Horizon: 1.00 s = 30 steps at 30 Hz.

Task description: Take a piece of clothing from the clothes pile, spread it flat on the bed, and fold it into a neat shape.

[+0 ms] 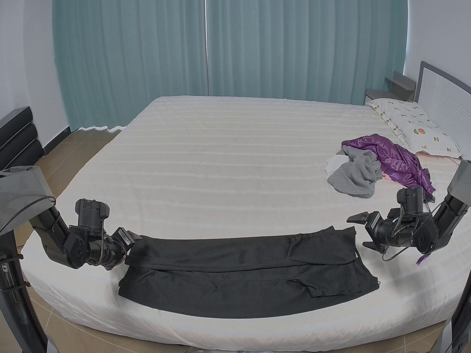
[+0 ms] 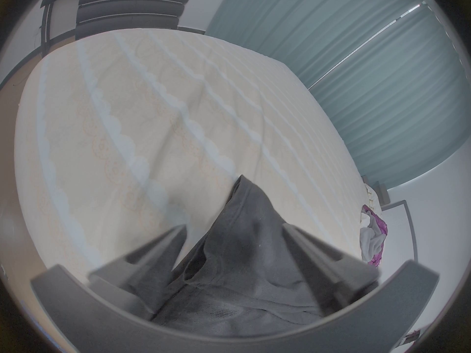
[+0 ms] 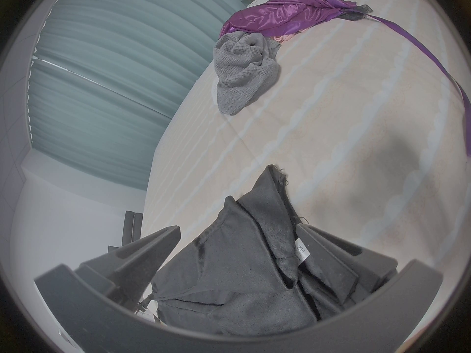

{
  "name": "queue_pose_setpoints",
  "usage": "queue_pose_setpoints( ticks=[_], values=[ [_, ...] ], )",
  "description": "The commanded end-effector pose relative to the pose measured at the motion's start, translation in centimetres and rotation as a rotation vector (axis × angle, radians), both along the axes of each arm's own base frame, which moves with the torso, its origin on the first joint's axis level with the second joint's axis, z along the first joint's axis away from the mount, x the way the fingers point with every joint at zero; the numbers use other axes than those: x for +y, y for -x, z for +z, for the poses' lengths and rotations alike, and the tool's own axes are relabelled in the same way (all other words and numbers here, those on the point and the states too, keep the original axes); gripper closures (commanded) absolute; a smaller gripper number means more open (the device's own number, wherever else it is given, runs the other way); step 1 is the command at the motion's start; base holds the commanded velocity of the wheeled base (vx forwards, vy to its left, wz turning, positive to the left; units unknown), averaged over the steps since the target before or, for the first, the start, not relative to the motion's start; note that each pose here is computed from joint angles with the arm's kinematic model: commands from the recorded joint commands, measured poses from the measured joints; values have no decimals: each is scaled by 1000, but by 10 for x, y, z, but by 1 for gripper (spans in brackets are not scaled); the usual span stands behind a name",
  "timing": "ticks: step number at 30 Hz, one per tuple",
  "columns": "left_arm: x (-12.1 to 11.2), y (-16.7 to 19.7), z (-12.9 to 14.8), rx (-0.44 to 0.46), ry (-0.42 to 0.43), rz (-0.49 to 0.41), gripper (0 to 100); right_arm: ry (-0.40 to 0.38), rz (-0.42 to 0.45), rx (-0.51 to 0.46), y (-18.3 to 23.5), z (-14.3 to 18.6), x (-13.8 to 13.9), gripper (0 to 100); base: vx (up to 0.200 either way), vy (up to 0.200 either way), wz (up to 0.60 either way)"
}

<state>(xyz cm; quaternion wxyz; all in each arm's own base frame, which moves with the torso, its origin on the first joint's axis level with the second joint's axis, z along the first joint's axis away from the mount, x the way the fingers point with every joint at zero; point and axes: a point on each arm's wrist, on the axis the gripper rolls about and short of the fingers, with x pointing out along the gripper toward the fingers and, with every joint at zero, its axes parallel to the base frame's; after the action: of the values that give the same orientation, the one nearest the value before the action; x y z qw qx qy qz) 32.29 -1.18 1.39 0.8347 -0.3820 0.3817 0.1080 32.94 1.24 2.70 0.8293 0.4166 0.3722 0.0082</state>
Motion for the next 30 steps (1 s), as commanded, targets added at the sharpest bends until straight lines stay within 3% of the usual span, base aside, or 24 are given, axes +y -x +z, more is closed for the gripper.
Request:
queue_pose_setpoints(
  ticks=[1,8,13,30],
  values=[
    [-4,1,-6,20,-9,-10,100,8,23,2,5,3,9,0,0,0,0],
    [-4,2,2,11,-34,10,100,61,20,38,13,8,25,0,0,0,0],
    [-4,2,15,-33,-31,15,100,74,27,67,12,-1,30,0,0,0,0],
    [-5,2,17,-40,-31,13,100,93,50,155,13,-15,36,0,0,0,0]
  ],
)
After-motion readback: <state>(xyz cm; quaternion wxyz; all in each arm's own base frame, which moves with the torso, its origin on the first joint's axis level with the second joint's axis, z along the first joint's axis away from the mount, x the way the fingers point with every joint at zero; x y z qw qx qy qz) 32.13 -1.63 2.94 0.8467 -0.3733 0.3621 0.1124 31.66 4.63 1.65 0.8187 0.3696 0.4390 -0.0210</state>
